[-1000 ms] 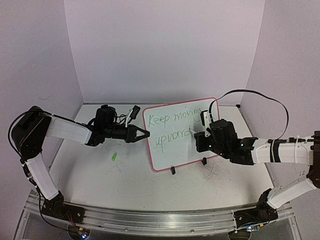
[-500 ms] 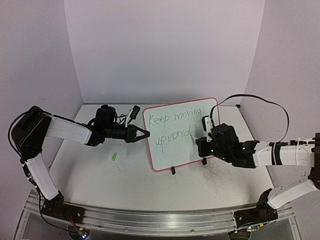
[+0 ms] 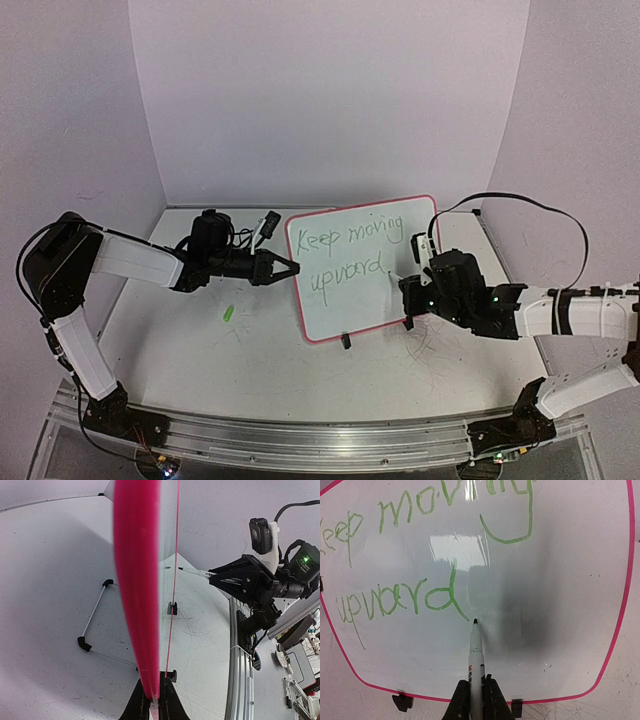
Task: Write a sentence on the whiteboard
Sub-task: Write a sentence on the whiteboard, then place the whiteboard at the center of the board, then pick up the pen cap from the corner of the board.
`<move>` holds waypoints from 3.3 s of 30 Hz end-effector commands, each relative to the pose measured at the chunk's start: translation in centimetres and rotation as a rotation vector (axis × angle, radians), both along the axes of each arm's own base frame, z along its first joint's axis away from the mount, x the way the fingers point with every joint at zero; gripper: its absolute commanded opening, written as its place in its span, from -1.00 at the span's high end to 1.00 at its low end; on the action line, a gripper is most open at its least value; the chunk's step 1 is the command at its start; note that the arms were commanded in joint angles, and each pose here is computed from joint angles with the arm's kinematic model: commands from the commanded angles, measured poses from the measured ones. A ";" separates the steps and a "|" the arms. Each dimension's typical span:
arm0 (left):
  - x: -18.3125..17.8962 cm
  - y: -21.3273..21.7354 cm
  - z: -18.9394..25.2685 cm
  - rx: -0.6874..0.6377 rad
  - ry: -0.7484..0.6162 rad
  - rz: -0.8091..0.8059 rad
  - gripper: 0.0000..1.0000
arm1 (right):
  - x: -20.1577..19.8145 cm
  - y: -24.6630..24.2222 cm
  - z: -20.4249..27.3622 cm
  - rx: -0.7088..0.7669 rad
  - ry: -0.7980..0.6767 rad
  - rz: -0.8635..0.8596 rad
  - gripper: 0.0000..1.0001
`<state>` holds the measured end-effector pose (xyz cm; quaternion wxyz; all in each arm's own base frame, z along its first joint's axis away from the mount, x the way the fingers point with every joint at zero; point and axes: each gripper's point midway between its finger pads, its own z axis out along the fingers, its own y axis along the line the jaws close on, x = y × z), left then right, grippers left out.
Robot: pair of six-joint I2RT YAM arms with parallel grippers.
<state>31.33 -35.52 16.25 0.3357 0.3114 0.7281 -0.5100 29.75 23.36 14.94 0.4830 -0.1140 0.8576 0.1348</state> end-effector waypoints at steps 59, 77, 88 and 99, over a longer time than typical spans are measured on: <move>0.5 14.6 -3.1 0.597 0.307 0.677 -0.45 | -2.4 -1.0 12.1 0.007 -0.415 0.190 1.00; 0.7 14.9 -13.5 0.907 0.418 0.557 -0.08 | -3.8 -0.1 12.3 0.053 -0.425 0.281 1.00; 0.2 15.9 -15.1 0.968 0.422 0.560 0.64 | -4.0 0.0 12.4 0.043 -0.420 0.296 1.00; 1.4 16.4 -5.7 0.796 0.234 0.685 1.00 | -3.9 1.4 14.9 0.103 -0.384 0.330 1.00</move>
